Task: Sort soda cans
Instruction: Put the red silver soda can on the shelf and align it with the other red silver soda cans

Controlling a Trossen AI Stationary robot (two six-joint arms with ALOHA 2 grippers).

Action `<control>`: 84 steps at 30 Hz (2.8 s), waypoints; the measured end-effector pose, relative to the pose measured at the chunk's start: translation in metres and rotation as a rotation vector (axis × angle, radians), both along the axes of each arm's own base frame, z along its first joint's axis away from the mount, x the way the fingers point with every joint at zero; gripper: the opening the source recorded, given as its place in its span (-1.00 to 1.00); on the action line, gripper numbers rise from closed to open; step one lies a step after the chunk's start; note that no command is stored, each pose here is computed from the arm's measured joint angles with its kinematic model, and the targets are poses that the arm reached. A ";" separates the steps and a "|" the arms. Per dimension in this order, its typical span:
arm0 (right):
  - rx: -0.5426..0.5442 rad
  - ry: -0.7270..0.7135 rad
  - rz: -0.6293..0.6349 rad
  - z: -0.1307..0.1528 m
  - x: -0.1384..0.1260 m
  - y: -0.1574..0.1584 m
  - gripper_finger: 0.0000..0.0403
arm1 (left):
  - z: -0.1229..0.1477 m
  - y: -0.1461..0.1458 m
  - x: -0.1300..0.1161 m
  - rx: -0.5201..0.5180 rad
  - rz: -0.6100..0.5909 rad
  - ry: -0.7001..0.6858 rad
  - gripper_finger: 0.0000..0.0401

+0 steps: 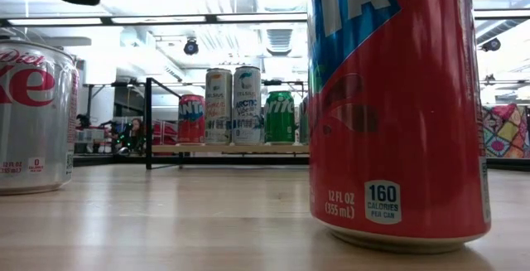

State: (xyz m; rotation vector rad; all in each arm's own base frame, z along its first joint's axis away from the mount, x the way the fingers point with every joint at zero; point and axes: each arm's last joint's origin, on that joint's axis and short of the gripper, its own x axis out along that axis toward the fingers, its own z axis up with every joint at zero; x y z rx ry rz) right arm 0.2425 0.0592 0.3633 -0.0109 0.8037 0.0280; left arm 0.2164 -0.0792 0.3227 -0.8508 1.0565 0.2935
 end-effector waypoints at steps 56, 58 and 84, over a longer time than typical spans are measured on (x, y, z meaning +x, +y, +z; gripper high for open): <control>-0.004 -0.001 0.009 -0.009 0.004 0.001 -0.95 | -0.085 -0.066 0.032 0.299 -0.059 0.497 0.69; -0.004 -0.002 0.008 -0.009 0.004 0.001 -0.95 | -0.093 -0.066 0.034 0.284 -0.059 0.471 0.69; 0.011 0.095 -0.039 -0.005 -0.007 -0.002 -0.95 | -0.033 -0.046 0.070 0.383 -0.162 0.235 0.44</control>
